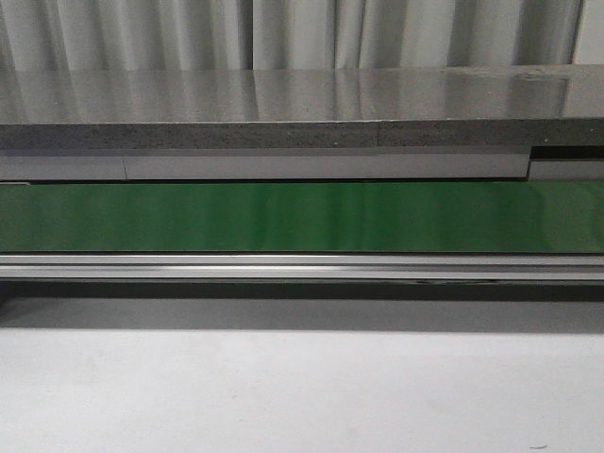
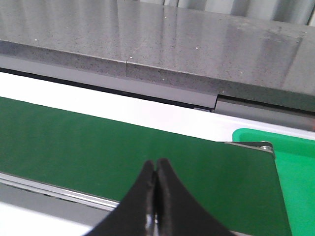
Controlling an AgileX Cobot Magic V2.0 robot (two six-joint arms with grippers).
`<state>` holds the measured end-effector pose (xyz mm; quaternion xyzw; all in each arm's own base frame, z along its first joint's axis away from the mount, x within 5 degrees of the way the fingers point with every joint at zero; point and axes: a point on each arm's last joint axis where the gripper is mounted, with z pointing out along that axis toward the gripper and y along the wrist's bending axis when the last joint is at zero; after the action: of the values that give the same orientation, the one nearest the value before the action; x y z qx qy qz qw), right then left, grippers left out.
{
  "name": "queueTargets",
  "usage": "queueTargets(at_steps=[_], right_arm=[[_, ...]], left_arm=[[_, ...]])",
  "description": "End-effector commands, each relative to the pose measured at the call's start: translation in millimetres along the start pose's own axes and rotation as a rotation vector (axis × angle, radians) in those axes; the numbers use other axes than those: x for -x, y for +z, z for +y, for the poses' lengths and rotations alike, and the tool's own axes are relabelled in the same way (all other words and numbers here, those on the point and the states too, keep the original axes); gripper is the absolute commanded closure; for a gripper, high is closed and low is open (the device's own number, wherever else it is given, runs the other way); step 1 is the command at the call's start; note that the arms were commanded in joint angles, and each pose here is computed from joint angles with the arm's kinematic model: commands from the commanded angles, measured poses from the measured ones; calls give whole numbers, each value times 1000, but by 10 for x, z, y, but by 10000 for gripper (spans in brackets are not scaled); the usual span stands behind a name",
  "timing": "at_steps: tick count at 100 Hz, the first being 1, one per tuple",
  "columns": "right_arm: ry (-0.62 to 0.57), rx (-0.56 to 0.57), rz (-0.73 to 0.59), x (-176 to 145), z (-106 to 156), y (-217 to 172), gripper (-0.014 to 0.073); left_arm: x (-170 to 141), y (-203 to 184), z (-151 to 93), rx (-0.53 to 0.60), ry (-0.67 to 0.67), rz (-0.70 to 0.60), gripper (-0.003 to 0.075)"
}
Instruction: Move button from right to left
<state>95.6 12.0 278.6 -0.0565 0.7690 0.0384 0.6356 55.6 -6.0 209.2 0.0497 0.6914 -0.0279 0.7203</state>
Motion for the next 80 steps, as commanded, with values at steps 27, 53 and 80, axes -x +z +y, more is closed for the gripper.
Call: queueTargets(at_steps=[27, 53, 80], right_arm=[[2, -32, -79, 137, -29, -21, 662], [2, -32, -79, 137, -29, -21, 662], [2, -32, -79, 137, -29, -21, 662]], left_arm=[[-41, -16, -8, -6, -30, -80, 715], [-41, -16, -8, -6, -30, -80, 715], [-41, -16, -8, -6, -30, -80, 715]])
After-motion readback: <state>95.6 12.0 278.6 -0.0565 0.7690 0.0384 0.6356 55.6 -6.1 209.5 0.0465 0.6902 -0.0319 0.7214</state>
